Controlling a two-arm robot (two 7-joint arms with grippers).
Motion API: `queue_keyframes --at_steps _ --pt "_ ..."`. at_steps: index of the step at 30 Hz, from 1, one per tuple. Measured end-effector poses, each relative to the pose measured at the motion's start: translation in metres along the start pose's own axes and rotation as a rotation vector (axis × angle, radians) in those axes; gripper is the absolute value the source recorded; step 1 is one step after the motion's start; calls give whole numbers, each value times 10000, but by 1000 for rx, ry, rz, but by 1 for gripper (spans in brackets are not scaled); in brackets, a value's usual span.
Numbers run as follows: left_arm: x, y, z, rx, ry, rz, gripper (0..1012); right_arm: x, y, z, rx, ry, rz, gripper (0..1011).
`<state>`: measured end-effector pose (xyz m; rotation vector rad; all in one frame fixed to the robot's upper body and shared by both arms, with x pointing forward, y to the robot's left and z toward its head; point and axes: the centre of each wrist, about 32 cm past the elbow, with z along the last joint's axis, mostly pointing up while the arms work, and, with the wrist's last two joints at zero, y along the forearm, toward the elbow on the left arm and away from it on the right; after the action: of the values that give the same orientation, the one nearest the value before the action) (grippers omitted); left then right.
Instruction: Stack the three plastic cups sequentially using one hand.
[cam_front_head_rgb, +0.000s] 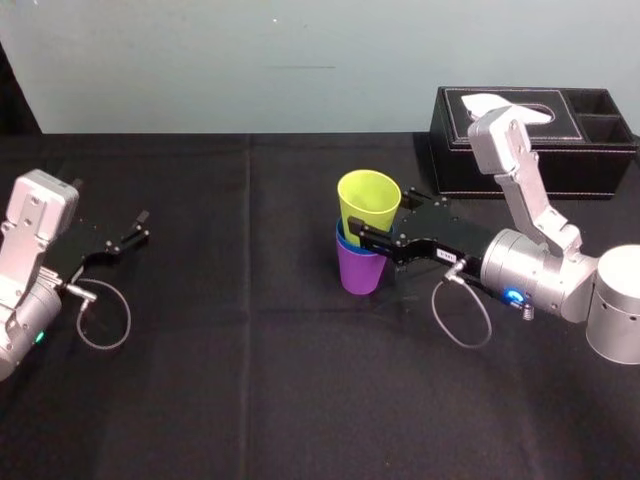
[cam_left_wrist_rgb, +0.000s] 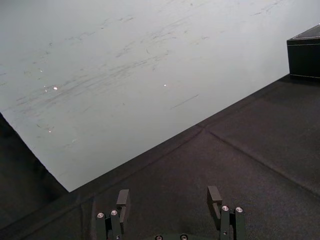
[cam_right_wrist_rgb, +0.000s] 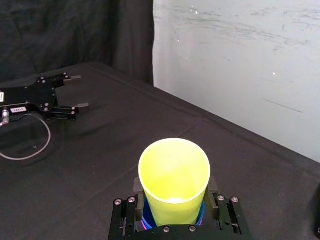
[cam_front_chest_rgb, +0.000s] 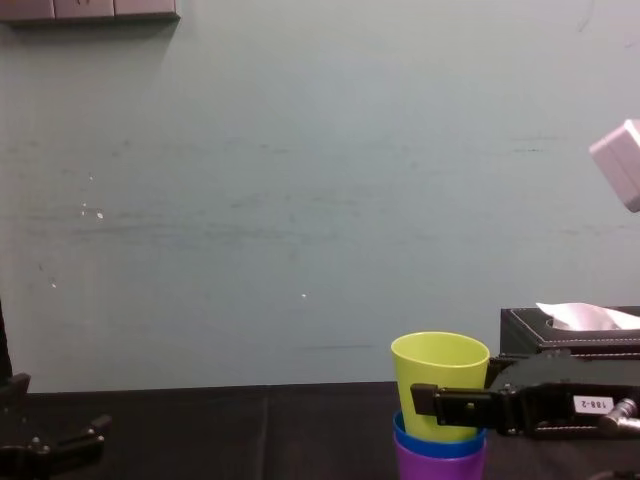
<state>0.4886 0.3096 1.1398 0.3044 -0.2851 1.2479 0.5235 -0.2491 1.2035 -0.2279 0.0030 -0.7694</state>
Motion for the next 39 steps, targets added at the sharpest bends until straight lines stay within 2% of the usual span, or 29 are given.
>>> queue_keyframes --at_steps 17,21,29,39 --pt "0 0 0 0 0 0 1011 1 -3 -15 -6 1 -3 723" --pt "0 0 0 0 0 0 1011 2 -3 -12 -6 1 -3 776" --pt "0 0 0 0 0 0 1011 3 -4 -9 -5 1 -3 997" --pt "0 0 0 0 0 0 1011 3 -5 -8 -4 1 -3 1004"
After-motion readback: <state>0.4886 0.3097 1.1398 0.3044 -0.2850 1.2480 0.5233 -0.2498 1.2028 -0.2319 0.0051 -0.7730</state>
